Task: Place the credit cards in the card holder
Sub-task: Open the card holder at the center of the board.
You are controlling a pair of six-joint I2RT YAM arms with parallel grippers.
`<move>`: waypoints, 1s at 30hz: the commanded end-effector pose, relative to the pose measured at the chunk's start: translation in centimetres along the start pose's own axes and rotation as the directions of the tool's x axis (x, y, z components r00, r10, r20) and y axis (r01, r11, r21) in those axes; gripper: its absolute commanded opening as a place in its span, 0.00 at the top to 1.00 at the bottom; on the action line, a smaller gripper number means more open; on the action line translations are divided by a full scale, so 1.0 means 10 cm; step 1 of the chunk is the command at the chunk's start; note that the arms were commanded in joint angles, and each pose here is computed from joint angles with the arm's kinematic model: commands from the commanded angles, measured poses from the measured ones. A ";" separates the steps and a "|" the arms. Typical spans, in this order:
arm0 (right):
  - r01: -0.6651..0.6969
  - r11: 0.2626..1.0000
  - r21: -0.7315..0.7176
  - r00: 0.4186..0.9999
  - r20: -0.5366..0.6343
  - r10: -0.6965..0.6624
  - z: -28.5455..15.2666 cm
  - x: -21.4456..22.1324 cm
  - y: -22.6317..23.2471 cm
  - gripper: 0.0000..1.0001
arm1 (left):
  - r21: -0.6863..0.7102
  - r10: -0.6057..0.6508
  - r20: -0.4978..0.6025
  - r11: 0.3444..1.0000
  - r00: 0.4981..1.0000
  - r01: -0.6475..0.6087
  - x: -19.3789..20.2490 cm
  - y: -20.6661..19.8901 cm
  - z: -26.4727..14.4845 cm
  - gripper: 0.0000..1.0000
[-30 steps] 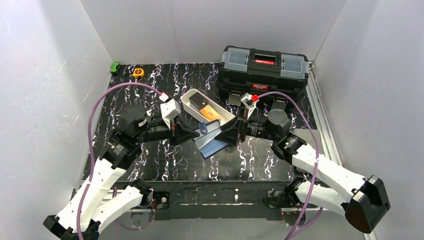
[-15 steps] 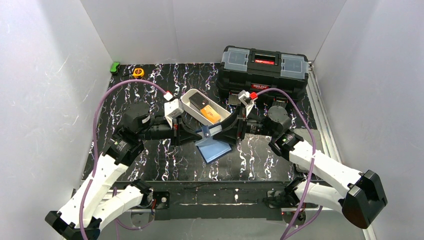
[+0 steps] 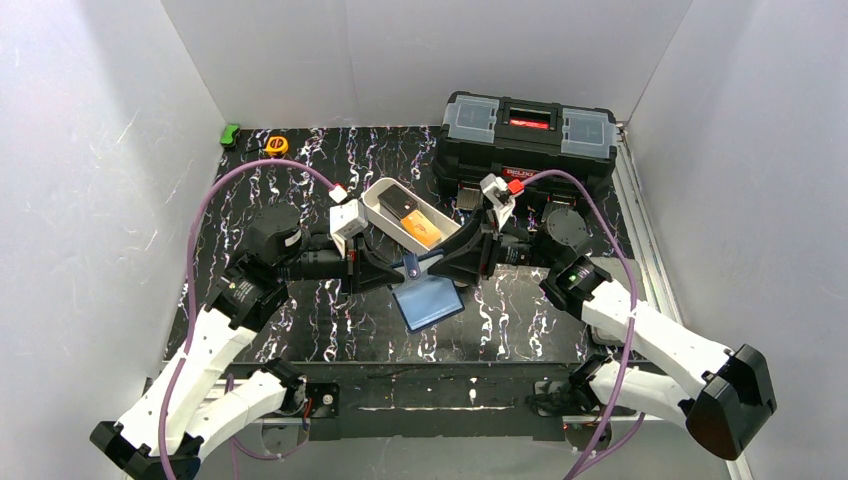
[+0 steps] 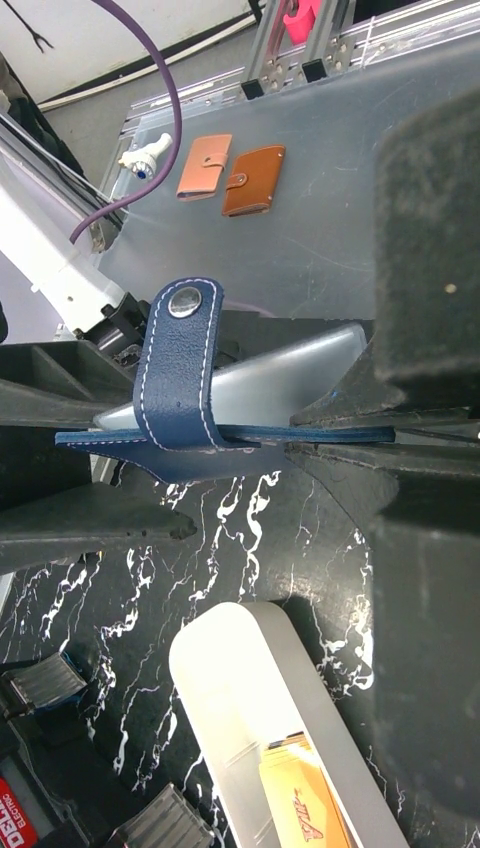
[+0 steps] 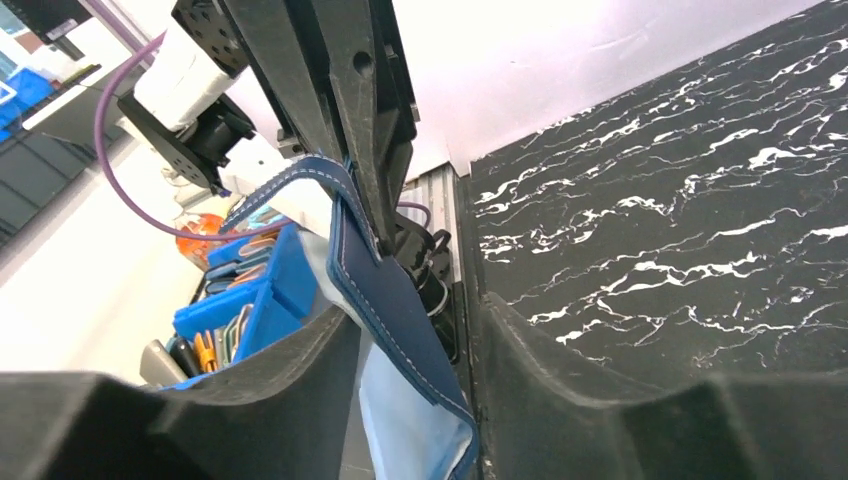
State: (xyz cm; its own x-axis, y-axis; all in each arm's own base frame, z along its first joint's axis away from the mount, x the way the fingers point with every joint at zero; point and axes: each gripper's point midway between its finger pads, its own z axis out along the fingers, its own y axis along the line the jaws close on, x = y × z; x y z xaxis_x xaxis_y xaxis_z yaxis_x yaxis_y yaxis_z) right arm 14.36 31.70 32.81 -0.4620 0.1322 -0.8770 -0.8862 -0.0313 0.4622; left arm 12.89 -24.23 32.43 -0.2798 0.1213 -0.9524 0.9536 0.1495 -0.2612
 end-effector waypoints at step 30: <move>-0.002 0.996 -0.091 0.999 -0.052 -0.003 0.13 -0.12 0.33 0.99 | -0.080 0.120 -0.011 0.989 0.993 -0.121 -0.03 0.20 -0.01 0.05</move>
State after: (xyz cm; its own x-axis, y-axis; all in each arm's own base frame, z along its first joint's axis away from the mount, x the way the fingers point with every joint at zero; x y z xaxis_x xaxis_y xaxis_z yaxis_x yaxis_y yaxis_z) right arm 12.50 32.59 32.79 -0.5226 0.0482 -0.8512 -0.8512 -0.0868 0.5176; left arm 13.06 -23.99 31.79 -0.2387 0.1533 -0.9589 0.9650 0.1476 -0.2166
